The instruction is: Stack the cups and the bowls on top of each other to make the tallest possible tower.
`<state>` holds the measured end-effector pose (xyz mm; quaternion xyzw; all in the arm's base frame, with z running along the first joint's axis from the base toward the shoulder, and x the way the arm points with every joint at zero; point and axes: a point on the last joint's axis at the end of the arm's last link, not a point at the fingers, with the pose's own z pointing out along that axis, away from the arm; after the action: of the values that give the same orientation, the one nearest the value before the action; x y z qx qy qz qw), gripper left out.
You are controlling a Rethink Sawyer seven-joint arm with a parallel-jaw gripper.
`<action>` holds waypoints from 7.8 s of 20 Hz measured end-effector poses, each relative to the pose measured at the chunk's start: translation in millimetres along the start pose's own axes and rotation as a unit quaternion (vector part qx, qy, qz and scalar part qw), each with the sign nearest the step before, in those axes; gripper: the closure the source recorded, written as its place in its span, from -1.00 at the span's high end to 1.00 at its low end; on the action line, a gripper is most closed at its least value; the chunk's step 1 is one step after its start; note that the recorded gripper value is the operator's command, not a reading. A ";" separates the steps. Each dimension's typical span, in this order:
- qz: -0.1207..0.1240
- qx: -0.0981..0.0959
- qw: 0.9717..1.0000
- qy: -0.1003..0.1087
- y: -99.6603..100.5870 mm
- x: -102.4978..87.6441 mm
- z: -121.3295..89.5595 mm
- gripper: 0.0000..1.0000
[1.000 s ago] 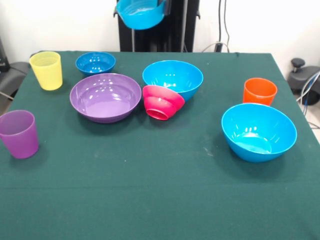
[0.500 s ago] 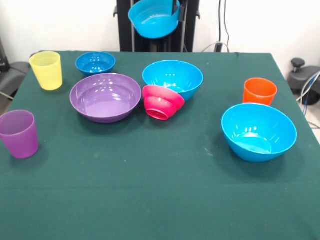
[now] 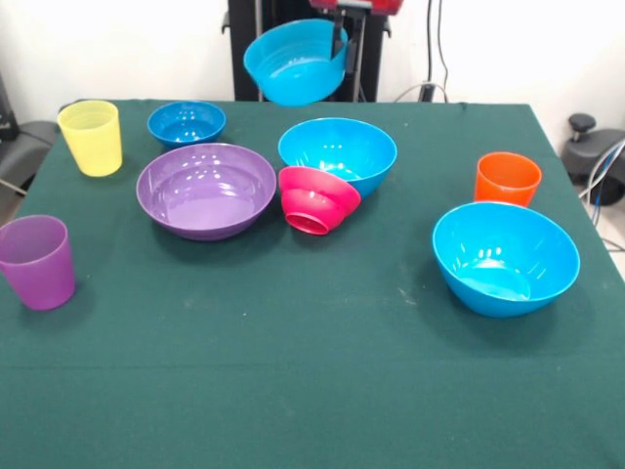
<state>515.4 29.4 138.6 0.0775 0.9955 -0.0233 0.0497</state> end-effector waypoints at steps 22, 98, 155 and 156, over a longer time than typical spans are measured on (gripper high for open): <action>0.001 -0.016 1.000 0.021 12.7 -47.7 88.3 -1.00; -0.036 0.016 0.999 0.002 13.4 -31.4 141.0 -1.00; -0.021 0.020 0.999 -0.040 21.9 -94.6 116.4 -1.00; -0.021 0.020 0.999 -0.039 22.1 -94.3 117.1 -1.00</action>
<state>622.7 30.5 31.0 0.0562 0.9935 -0.0474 0.0864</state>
